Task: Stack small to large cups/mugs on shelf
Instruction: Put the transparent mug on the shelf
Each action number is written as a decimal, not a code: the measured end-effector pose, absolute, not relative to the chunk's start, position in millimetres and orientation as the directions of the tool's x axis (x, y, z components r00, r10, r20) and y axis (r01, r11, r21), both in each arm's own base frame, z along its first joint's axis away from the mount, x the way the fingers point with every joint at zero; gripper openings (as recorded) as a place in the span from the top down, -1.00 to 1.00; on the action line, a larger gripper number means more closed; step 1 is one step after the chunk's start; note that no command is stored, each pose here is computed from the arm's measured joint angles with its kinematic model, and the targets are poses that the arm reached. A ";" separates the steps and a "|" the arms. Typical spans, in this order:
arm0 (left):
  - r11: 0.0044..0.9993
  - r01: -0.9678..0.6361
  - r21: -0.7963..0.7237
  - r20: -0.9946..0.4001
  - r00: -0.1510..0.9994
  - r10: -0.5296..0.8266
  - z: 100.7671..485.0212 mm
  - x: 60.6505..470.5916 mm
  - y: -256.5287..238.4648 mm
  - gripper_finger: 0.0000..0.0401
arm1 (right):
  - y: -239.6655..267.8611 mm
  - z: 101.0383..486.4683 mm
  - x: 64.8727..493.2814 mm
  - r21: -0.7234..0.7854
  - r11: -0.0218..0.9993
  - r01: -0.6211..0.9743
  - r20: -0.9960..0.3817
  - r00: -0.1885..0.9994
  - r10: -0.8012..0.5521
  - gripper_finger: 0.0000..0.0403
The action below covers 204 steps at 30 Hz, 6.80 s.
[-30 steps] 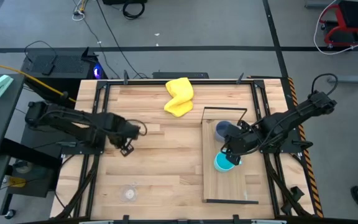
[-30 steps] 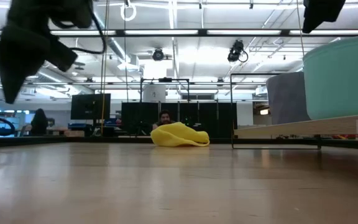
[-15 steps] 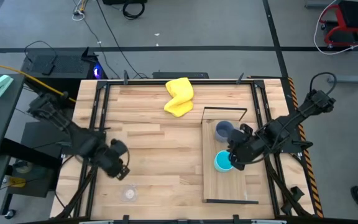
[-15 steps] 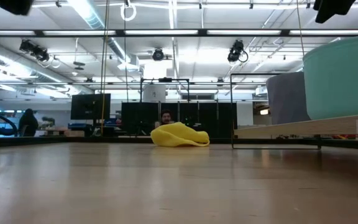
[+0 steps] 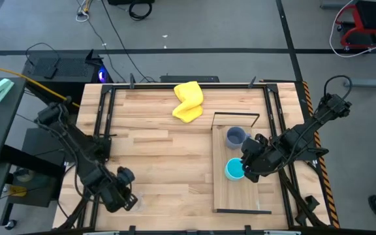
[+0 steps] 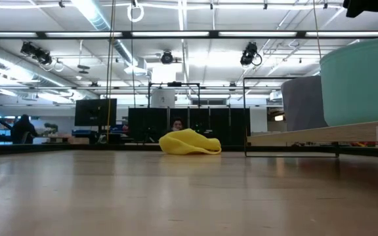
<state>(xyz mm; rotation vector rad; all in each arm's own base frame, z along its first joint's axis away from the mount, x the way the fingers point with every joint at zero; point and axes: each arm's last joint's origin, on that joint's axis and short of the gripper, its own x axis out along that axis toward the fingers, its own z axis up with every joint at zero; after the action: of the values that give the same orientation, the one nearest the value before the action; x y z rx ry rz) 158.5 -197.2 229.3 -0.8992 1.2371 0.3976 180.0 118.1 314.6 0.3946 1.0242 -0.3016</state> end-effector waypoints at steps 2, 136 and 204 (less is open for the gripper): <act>0.599 -0.710 -0.370 -0.929 0.304 -0.213 226.4 159.6 -200.7 0.96 | 118.9 314.6 179.5 0.181 0.886 0.426 -0.870 0.489 -0.058 0.60; 0.806 -0.435 -0.402 -0.866 0.467 -0.180 257.8 274.2 -136.7 0.95 | 118.3 311.8 171.4 0.146 0.855 0.498 -0.891 0.442 -0.106 0.60; 0.985 -0.167 -0.035 -0.983 0.183 -0.004 202.4 448.3 -133.7 0.97 | 146.1 286.2 129.2 0.105 0.784 0.612 -0.904 0.387 -0.181 0.60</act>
<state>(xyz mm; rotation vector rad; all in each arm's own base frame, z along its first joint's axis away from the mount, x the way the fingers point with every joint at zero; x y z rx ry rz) 448.3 -133.7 202.4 -0.1460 1.3836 0.1154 129.2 146.1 286.2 0.4657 1.0616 -0.5287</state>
